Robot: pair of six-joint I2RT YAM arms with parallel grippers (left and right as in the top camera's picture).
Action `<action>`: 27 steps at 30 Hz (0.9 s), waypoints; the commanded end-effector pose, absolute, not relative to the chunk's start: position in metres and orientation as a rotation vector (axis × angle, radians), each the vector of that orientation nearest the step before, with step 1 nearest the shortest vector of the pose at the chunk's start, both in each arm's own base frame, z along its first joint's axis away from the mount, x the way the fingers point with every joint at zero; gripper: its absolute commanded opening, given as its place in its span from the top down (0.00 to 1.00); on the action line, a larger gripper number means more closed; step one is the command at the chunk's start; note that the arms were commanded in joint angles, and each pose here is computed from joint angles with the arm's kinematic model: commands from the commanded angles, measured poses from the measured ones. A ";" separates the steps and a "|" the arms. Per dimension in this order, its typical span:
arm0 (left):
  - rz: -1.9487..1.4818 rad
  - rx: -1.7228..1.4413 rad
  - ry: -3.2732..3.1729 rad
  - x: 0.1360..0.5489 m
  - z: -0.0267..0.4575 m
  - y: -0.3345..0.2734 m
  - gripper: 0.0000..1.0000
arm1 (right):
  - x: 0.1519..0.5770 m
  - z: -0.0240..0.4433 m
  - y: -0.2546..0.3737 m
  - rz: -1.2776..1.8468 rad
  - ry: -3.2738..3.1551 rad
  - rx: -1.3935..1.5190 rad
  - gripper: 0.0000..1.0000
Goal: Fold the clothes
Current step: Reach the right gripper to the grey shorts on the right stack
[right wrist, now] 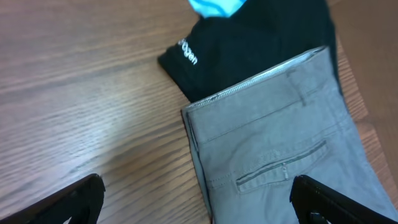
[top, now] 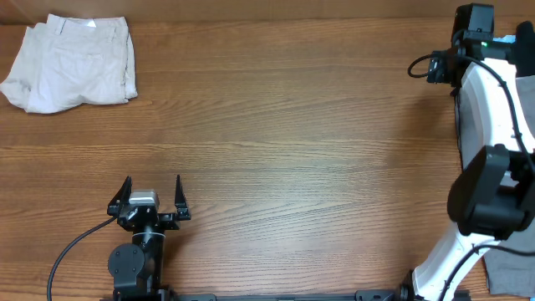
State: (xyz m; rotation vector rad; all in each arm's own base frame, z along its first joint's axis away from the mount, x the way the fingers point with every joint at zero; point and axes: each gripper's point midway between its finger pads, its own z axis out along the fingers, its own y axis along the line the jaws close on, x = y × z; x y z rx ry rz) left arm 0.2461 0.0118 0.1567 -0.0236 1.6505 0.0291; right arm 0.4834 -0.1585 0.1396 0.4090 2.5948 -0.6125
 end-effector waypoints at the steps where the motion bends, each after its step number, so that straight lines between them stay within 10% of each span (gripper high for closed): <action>1: 0.057 -0.017 1.645 0.246 0.157 0.015 0.00 | 0.489 0.114 -0.168 -0.633 2.641 0.399 0.00; 27: 0.057 -0.017 1.645 0.246 0.157 0.015 0.00 | 0.488 0.033 -0.204 -0.709 2.726 0.449 0.04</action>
